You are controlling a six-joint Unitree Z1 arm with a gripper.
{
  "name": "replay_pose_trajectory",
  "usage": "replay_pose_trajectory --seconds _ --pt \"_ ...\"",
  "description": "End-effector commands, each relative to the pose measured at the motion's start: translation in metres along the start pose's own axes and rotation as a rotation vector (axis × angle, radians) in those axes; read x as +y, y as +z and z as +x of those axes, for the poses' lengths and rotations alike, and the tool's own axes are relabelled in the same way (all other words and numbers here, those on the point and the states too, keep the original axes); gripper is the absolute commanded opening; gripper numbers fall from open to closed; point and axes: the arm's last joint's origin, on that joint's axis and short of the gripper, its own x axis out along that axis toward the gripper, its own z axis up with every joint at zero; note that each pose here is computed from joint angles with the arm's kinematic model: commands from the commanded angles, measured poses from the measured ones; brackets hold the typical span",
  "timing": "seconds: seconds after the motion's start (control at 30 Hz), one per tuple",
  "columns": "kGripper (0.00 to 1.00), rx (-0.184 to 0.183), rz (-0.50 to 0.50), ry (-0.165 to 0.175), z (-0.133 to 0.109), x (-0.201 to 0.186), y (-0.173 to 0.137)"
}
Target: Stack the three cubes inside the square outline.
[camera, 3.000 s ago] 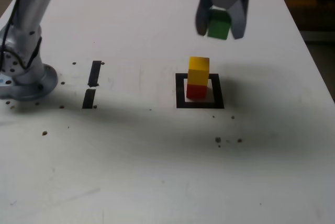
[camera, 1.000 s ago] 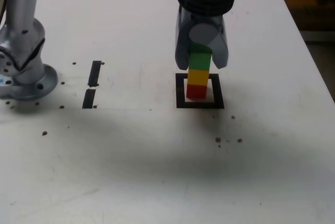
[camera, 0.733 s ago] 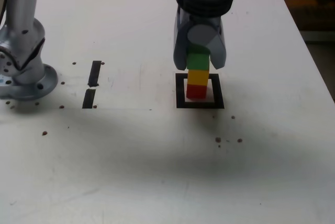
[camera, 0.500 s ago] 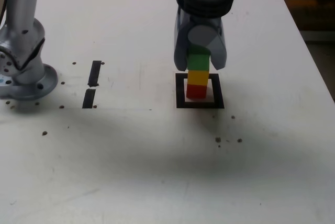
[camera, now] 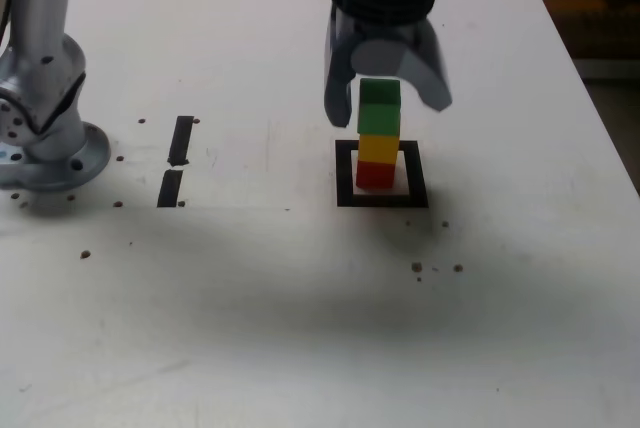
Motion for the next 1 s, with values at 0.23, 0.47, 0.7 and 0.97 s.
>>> replay_pose_trajectory --seconds 0.23,0.47,0.7,0.97 --pt "1.0 -0.163 0.039 -0.004 -0.087 0.029 -0.107" --pt "1.0 -0.078 0.045 -0.02 -0.046 0.045 -0.171" --pt "0.99 0.045 0.042 -0.054 0.028 0.041 -0.182" --pt "0.99 0.108 0.018 -0.099 0.084 0.036 -0.182"
